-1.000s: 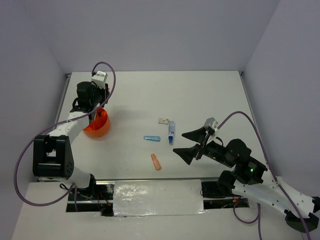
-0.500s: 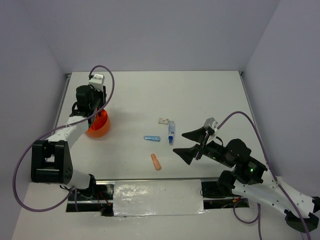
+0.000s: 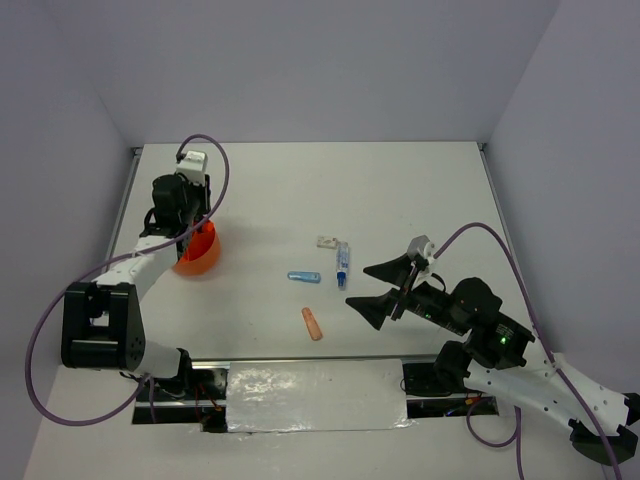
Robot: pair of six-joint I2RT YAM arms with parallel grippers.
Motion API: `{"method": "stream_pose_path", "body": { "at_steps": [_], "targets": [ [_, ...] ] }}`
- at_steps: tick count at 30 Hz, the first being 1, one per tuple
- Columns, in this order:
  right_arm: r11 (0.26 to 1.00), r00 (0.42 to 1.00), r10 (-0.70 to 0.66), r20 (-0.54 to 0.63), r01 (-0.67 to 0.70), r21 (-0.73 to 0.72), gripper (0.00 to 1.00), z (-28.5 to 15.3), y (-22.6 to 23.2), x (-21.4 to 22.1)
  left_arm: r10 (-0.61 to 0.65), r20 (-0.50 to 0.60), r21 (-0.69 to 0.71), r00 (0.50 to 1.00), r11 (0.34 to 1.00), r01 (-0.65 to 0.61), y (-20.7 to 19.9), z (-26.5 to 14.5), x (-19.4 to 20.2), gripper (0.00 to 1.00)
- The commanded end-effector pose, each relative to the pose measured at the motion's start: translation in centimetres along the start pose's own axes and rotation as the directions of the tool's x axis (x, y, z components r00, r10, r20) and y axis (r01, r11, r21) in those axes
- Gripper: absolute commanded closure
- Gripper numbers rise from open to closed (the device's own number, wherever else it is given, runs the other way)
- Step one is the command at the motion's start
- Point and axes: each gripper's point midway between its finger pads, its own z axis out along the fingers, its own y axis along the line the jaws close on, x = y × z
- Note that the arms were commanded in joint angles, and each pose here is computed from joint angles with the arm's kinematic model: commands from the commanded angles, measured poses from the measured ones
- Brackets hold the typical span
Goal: Sort the stationery into containers
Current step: Place the pen in the storage box.
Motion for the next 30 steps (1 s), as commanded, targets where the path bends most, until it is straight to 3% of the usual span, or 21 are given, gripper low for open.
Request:
{"method": "stream_pose_path", "body": {
  "at_steps": [1,14,30],
  "targets": [
    [1.0,1.0,-0.019,0.023,0.02,-0.016,0.09,0.0,0.4,-1.1,-0.022,0.059,-0.052,0.998,0.998,0.025,1.0,-0.2,-1.1,0.9],
    [1.0,1.0,-0.021,0.022,0.021,-0.014,0.09,0.1,0.3,-1.1,-0.034,0.054,-0.086,0.998,0.996,0.039,1.5,-0.3,-0.4,0.81],
    [1.0,0.999,-0.026,0.018,0.027,-0.01,0.09,0.3,0.2,-1.1,-0.034,0.027,-0.13,0.999,0.991,0.037,2.1,-0.3,0.9,0.78]
  ]
}}
